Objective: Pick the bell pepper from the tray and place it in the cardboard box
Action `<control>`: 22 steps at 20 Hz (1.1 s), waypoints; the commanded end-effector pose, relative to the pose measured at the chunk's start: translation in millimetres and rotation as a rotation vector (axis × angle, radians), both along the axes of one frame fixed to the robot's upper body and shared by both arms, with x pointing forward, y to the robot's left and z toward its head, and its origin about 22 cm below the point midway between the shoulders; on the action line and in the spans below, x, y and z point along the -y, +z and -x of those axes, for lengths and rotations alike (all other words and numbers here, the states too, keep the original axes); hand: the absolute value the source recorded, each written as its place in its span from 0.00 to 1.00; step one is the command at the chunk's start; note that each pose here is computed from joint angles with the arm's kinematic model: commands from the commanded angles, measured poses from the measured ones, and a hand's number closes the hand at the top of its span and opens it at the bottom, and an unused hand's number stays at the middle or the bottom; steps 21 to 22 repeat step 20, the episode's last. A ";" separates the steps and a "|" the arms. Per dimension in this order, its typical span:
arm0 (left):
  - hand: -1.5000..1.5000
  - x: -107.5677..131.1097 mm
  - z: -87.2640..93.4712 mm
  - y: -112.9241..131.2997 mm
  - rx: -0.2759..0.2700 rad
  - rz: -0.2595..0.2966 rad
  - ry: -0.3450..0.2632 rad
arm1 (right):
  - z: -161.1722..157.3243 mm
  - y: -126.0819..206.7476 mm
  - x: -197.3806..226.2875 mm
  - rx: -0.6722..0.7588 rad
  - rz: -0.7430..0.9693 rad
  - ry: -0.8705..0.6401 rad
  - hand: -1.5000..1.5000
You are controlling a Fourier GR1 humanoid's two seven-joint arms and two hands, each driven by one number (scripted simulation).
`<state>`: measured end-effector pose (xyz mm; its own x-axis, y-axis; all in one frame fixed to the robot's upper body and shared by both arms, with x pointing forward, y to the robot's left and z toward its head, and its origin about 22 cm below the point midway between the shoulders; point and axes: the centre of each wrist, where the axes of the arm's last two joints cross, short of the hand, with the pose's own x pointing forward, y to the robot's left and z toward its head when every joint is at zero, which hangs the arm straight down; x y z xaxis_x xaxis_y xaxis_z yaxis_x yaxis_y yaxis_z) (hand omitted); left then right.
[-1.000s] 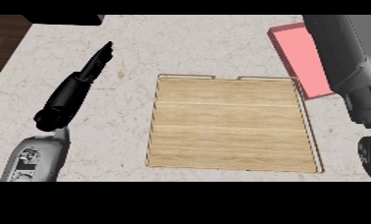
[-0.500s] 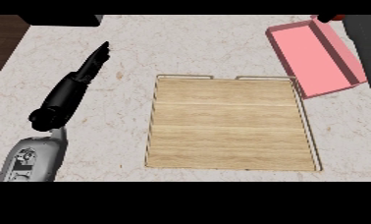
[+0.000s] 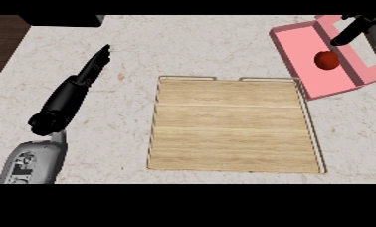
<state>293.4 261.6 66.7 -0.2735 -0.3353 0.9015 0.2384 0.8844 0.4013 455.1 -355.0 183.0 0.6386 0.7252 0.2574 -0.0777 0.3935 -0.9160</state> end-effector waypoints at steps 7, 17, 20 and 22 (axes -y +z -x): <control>0.50 -5.7 -4.6 6.9 0.012 -0.001 0.022 | 6.3 22.1 15.6 0.544 -0.210 0.110 0.00; 0.50 1.4 -5.3 -7.0 0.010 -0.008 0.030 | 29.2 -12.8 54.3 1.023 -0.619 -0.256 0.00; 0.50 -8.9 -4.8 6.7 0.008 0.007 0.024 | 51.1 -17.6 90.6 1.099 -0.581 -0.274 0.00; 0.50 -8.9 -4.8 6.7 0.008 0.007 0.024 | 51.1 -17.6 90.6 1.099 -0.581 -0.274 0.00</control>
